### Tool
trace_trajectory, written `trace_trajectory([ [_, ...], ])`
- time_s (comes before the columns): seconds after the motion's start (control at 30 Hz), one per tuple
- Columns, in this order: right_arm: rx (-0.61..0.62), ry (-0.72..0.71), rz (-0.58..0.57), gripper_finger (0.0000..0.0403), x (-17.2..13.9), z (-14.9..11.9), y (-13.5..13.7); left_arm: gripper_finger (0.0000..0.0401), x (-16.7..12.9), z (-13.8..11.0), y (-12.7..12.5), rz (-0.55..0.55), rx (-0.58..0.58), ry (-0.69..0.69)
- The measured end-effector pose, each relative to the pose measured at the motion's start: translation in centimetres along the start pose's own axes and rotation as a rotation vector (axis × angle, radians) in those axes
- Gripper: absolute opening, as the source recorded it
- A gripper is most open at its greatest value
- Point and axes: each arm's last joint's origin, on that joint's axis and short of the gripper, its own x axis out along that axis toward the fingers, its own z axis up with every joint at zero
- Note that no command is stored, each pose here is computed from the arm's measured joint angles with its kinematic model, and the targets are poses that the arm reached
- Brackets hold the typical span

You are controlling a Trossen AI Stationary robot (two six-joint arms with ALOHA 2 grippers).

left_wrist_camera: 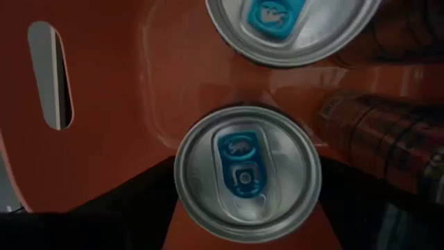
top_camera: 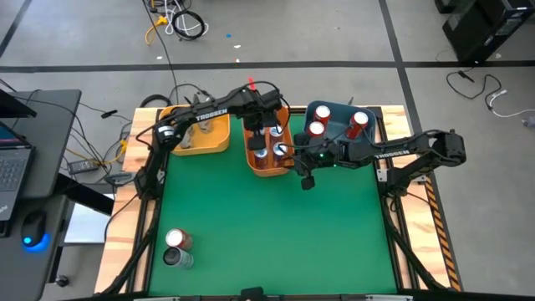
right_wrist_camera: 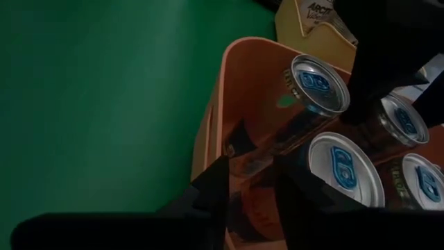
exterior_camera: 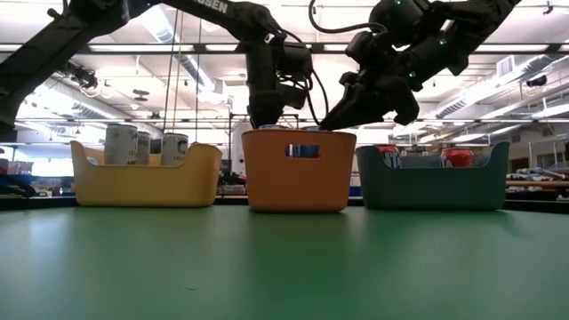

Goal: Sort soda cans
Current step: Put the blue soda can into the orange bin, then adjust the yellow bin

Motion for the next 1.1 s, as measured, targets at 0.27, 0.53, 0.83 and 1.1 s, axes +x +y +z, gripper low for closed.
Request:
trace_trajectory([
  [0.27, 0.002, 0.0, 0.0, 0.0101, 0.0, 0.0, 0.0, 0.0358, -0.1, 0.2, -1.0, 0.062, 0.028, 0.027],
  [0.53, 0.001, -0.01, -0.014, 0.0111, 0.0, 0.1, -0.1, 0.0359, -2.6, -0.2, -1.5, 0.079, 0.042, 0.065],
  [0.83, 0.02, -0.007, -0.033, 0.0127, 0.0, 0.1, -0.2, 0.0346, -8.7, -2.6, -1.6, 0.103, -0.075, -0.047],
  [1.1, 0.045, -0.003, -0.03, 0.0131, 0.0, 0.1, -0.1, 0.0311, -11.4, -6.9, -2.7, 0.072, -0.184, -0.086],
])
